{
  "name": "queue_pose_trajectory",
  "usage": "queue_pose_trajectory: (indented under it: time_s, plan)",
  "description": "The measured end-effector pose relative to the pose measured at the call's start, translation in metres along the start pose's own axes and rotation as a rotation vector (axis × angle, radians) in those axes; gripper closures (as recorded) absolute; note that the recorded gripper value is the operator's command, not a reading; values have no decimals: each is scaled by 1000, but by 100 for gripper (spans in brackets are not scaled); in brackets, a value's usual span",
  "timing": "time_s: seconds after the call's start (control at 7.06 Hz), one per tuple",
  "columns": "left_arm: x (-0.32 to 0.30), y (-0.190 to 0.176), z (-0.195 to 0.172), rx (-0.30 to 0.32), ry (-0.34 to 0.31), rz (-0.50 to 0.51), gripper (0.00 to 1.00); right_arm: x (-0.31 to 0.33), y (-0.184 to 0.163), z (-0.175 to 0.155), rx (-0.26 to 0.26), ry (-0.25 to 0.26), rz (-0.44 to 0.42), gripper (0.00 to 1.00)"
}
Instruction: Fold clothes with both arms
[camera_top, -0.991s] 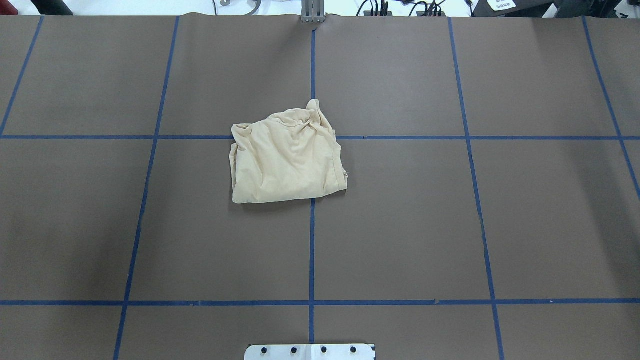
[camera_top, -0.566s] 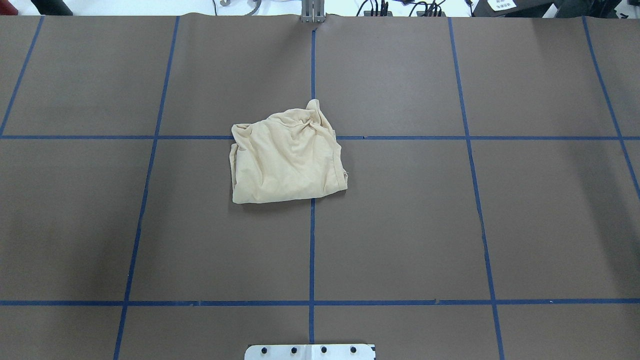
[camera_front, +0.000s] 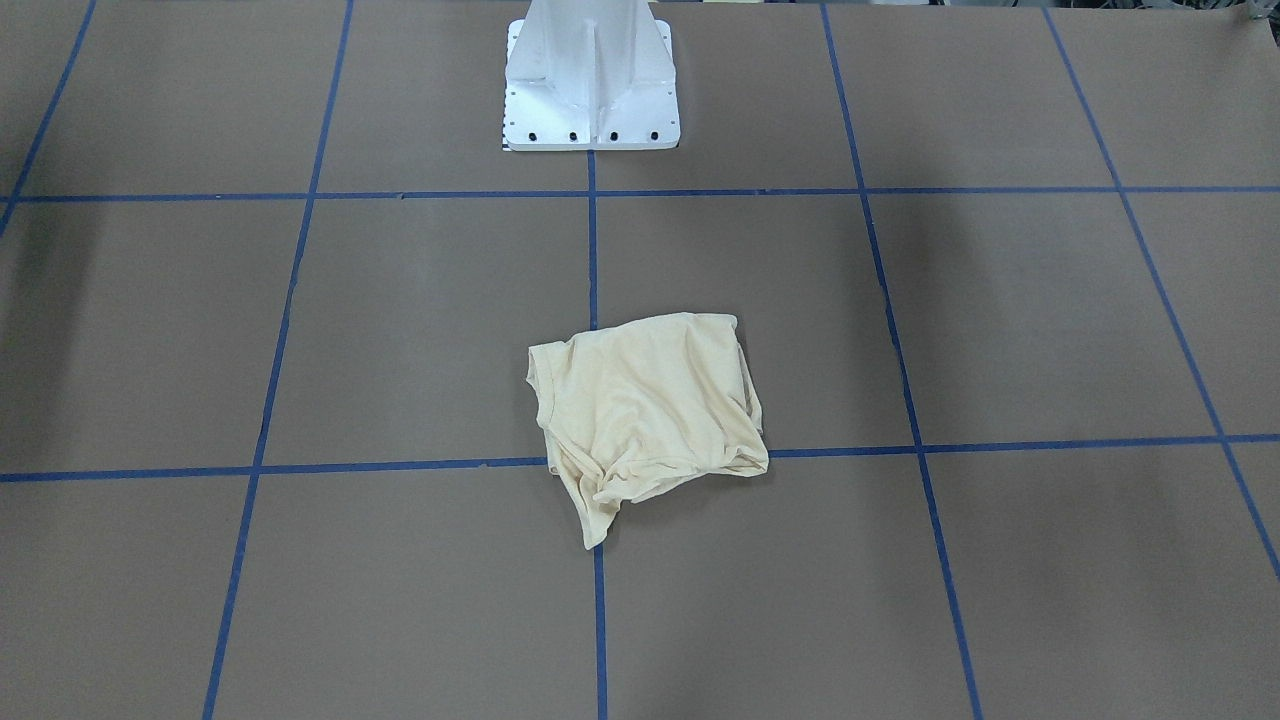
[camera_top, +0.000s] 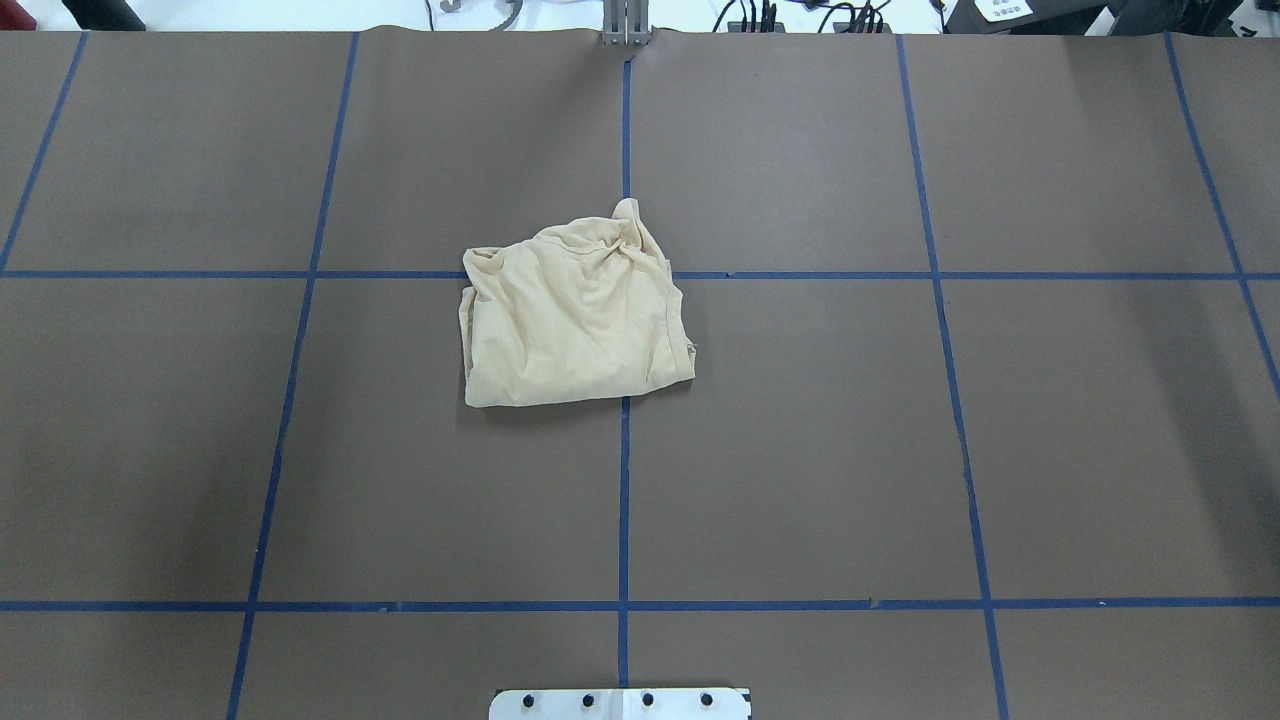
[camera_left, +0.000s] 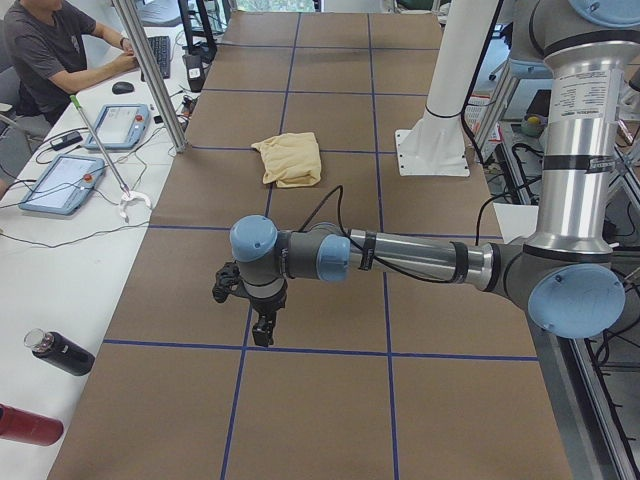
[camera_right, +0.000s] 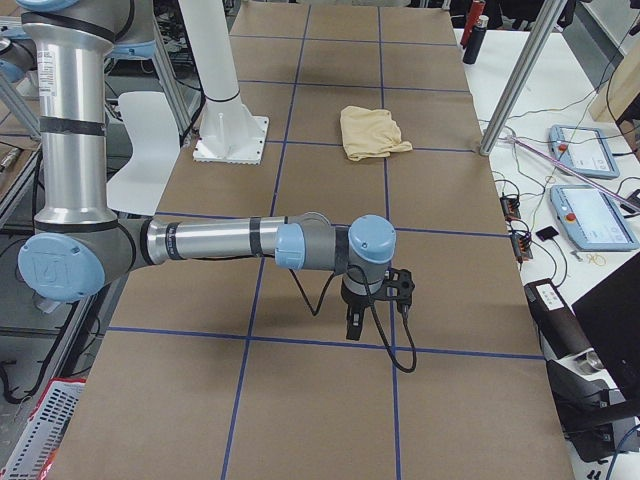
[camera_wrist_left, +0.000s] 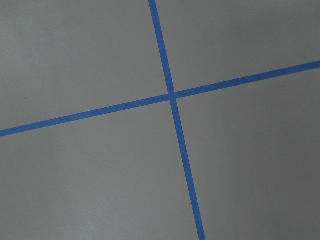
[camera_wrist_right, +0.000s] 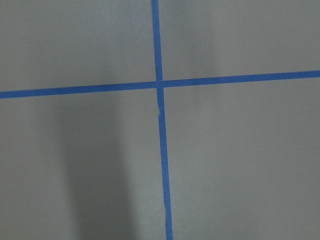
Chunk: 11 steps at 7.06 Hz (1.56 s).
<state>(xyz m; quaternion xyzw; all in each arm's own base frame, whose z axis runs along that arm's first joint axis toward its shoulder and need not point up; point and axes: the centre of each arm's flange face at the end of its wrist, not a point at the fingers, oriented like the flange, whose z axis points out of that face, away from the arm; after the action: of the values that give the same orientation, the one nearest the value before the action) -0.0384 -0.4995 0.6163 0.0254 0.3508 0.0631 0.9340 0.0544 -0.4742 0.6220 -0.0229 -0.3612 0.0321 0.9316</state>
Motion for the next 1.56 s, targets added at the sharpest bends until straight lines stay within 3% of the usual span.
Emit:
queue_pose_trajectory:
  time_s: [0.28, 1.56]
  plan:
    - [1, 0, -1, 5, 0, -50, 0, -1, -1, 0, 1, 0, -1, 0]
    - [3, -1, -3, 9, 0, -54, 0, -9, -7, -3, 6, 0, -15, 0]
